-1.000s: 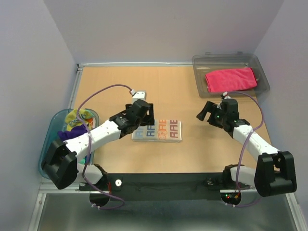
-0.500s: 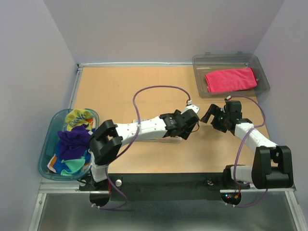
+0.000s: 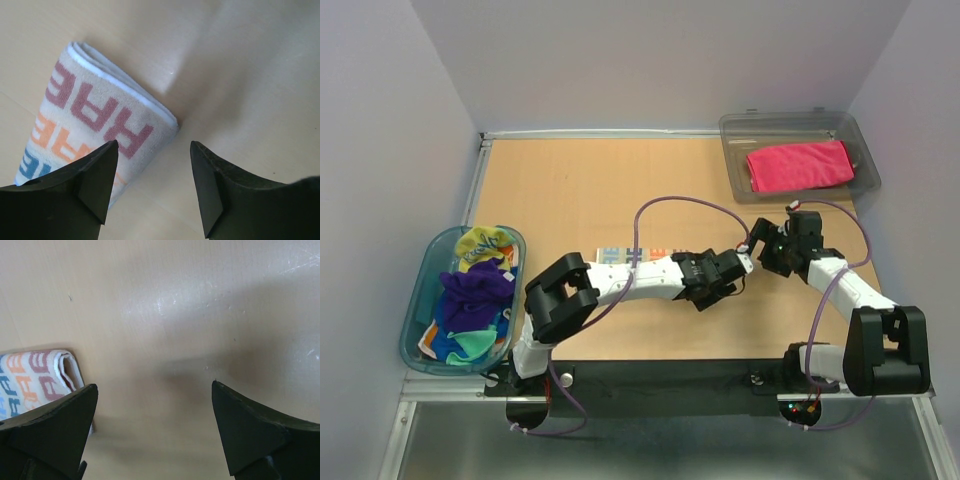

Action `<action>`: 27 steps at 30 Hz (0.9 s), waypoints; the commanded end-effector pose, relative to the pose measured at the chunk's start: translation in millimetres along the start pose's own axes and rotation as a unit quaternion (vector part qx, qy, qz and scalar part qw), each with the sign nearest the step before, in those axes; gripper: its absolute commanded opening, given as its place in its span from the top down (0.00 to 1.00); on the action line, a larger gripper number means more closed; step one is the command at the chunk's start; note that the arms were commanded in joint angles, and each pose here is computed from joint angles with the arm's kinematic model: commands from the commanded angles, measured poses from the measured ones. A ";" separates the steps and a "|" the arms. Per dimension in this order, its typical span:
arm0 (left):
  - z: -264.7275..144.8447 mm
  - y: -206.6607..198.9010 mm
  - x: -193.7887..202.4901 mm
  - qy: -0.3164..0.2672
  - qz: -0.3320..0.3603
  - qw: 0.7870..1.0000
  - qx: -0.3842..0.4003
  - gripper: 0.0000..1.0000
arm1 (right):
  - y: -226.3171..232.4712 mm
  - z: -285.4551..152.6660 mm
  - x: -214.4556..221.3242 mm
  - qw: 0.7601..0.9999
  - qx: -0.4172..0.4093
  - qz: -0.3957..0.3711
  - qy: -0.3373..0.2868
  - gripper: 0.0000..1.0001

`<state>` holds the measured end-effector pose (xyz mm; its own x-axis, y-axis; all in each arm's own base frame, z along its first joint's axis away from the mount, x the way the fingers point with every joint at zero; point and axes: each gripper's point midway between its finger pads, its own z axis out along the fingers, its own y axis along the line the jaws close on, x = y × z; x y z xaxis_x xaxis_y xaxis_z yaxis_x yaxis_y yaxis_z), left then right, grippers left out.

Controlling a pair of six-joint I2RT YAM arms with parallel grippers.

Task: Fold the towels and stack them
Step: Neatly place the folded towel into the bin

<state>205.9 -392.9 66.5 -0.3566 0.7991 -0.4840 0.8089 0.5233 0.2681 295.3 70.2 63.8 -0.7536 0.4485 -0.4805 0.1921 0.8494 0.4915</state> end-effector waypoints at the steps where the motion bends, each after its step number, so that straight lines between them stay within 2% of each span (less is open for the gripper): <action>1: 2.7 -14.0 -4.4 -0.022 0.071 0.997 0.022 0.29 | 5.1 -4.3 -9.8 1.000 -0.013 -0.010 -0.021 0.00; 12: 19.8 -15.6 19.1 0.017 0.137 0.990 0.030 0.28 | 5.2 -5.4 -8.6 1.000 -0.014 -0.013 -0.022 0.00; 19: 33.8 -11.6 32.8 0.042 0.150 0.987 0.024 0.28 | 4.5 -6.1 -8.5 1.000 -0.014 -0.013 -0.024 0.00; 27: 48.3 -0.9 46.2 0.063 0.132 0.988 0.045 0.39 | 5.4 -6.3 -8.0 0.999 -0.017 -0.014 -0.024 0.00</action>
<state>207.9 -391.4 28.4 -0.1564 0.9128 -0.3772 0.9023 0.2874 0.3213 295.1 70.2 67.6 -0.7467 0.4479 -0.4919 0.1839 0.8496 0.4943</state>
